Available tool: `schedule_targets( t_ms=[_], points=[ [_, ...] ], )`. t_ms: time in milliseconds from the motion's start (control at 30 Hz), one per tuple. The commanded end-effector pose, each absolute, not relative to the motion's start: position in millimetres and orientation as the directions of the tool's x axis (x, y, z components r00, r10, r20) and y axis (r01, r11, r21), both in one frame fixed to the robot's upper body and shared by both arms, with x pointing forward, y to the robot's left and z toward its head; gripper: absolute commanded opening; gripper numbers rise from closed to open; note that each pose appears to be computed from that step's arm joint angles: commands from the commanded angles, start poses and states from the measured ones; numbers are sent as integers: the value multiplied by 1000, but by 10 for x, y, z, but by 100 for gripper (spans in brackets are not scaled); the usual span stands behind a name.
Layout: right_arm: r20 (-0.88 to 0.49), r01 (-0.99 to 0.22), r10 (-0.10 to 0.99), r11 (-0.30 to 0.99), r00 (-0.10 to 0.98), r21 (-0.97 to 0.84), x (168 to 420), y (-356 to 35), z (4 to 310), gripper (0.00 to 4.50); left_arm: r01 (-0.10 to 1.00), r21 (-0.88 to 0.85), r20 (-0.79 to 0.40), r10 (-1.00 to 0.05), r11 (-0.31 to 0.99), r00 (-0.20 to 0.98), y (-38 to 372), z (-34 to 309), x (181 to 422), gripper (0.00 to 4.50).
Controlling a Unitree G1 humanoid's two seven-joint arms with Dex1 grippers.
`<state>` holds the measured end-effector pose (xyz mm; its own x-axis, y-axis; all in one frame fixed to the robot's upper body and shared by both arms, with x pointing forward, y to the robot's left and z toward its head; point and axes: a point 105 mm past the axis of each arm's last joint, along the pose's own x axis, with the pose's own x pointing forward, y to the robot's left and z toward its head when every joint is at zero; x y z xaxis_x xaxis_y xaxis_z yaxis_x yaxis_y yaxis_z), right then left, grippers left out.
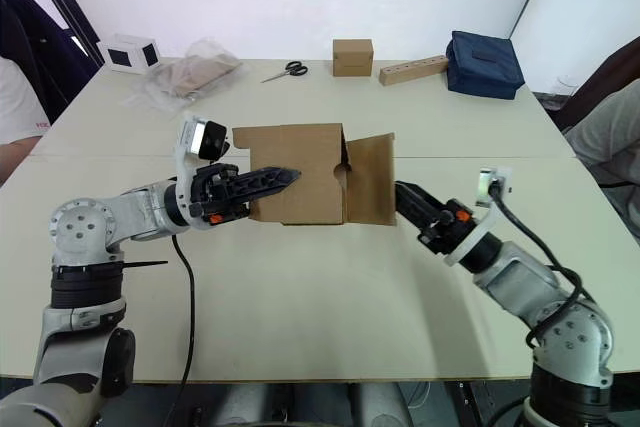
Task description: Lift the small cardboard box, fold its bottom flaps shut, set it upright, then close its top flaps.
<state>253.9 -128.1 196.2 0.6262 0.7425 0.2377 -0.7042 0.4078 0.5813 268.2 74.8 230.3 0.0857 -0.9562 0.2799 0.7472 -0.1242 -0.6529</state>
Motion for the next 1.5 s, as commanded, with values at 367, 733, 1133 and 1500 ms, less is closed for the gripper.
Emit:
schedule_targets(
  t_ms=[367, 733, 1133, 1500],
  points=[
    [343, -766, 766, 284, 543, 577, 2344, -990, 2280, 351, 772, -620, 305, -950, -141, 72, 697, 2402, 2643, 0],
    [361, -742, 730, 292, 581, 603, 2364, -1100, 2306, 351, 770, -625, 300, -950, -125, 89, 707, 2381, 2648, 0],
    [375, -746, 721, 292, 583, 598, 2357, -1141, 2317, 351, 772, -623, 305, -948, -128, 89, 699, 2391, 2636, 0],
    [398, -750, 709, 278, 582, 600, 2328, -1180, 2375, 351, 767, -630, 302, -948, -120, 100, 712, 2367, 2647, 0]
  ],
)
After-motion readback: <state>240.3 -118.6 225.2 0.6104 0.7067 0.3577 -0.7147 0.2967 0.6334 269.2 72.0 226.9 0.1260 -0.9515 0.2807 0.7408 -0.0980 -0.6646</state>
